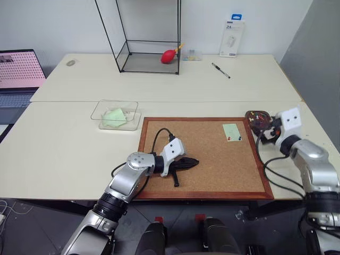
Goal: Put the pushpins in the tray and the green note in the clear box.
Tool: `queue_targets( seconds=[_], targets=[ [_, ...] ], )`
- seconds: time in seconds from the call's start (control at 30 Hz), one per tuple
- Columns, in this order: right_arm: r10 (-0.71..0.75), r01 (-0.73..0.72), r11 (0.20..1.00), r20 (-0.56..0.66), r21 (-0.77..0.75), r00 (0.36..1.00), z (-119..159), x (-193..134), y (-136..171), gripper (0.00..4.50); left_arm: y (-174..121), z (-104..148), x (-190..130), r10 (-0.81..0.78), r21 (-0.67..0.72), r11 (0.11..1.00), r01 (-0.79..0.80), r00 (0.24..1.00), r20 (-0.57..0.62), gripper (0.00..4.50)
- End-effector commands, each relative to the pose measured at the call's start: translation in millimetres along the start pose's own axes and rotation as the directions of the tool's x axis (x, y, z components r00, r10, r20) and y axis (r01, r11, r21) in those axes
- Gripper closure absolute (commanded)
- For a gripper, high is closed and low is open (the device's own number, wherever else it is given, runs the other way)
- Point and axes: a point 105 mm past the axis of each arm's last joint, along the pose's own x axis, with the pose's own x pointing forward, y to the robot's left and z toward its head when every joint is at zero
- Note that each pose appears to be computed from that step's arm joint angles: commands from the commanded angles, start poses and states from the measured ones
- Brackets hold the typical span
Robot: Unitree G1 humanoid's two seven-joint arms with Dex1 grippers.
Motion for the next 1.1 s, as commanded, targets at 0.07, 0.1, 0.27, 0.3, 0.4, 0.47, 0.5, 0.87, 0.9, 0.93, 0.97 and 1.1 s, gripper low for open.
queue_targets(
  seconds=[0.07, 0.1, 0.27, 0.3, 0.4, 0.47, 0.5, 0.87, 0.9, 0.93, 0.97, 1.1],
  targets=[
    [0.064, -0.066, 0.997, 0.066, 0.038, 0.996, 15, -3, 26, 0.07, -11, -19, 4, -0.052, -0.037, 0.998, 0.05, 0.996, -0.068, 4.5],
    [0.066, -0.069, 0.997, 0.063, 0.044, 0.996, 13, -2, 30, 0.07, -11, -19, 4, -0.053, -0.036, 0.998, 0.051, 0.996, -0.068, 4.5],
    [0.057, -0.059, 0.997, 0.05, 0.044, 0.997, 6, 3, 35, 0.07, -11, -19, 4, -0.056, -0.035, 0.998, 0.053, 0.996, -0.07, 4.5],
    [0.048, -0.05, 0.998, 0.047, 0.042, 0.998, 4, 4, 34, 0.24, -10, -19, 4, -0.055, -0.035, 0.998, 0.053, 0.996, -0.07, 4.5],
    [0.03, -0.032, 0.999, 0.042, 0.035, 0.999, 1, 6, 32, 0.72, -10, -19, 3, -0.051, -0.036, 0.998, 0.049, 0.996, -0.069, 4.5],
    [0.025, -0.026, 0.999, 0.045, 0.034, 0.999, 1, 7, 31, 1.18, -9, -19, 2, -0.048, -0.036, 0.998, 0.045, 0.996, -0.069, 4.5],
    [0.024, -0.026, 0.999, 0.046, 0.033, 0.999, 1, 7, 31, 1.41, -9, -19, 1, -0.047, -0.036, 0.998, 0.044, 0.996, -0.07, 4.5],
    [0.051, -0.052, 0.998, 0.039, 0.029, 0.998, -3, 9, 38, 3.68, -8, -20, 0, -0.043, -0.035, 0.999, 0.041, 0.996, -0.076, 4.5],
    [0.052, -0.053, 0.998, 0.039, 0.029, 0.998, -3, 9, 39, 3.96, -8, -21, 0, -0.043, -0.035, 0.999, 0.04, 0.996, -0.076, 4.5],
    [0.052, -0.053, 0.998, 0.039, 0.029, 0.998, -3, 9, 39, 4.14, -8, -21, 0, -0.043, -0.035, 0.999, 0.04, 0.996, -0.077, 4.5],
    [0.053, -0.054, 0.998, 0.039, 0.029, 0.998, -3, 9, 39, 4.34, -8, -21, 0, -0.043, -0.034, 0.999, 0.04, 0.996, -0.077, 4.5],
    [0.053, -0.054, 0.998, 0.053, 0.026, 0.997, 0, 7, 38, 4.44, -8, -21, -1, -0.043, -0.034, 0.999, 0.04, 0.996, -0.079, 4.5]
  ],
)
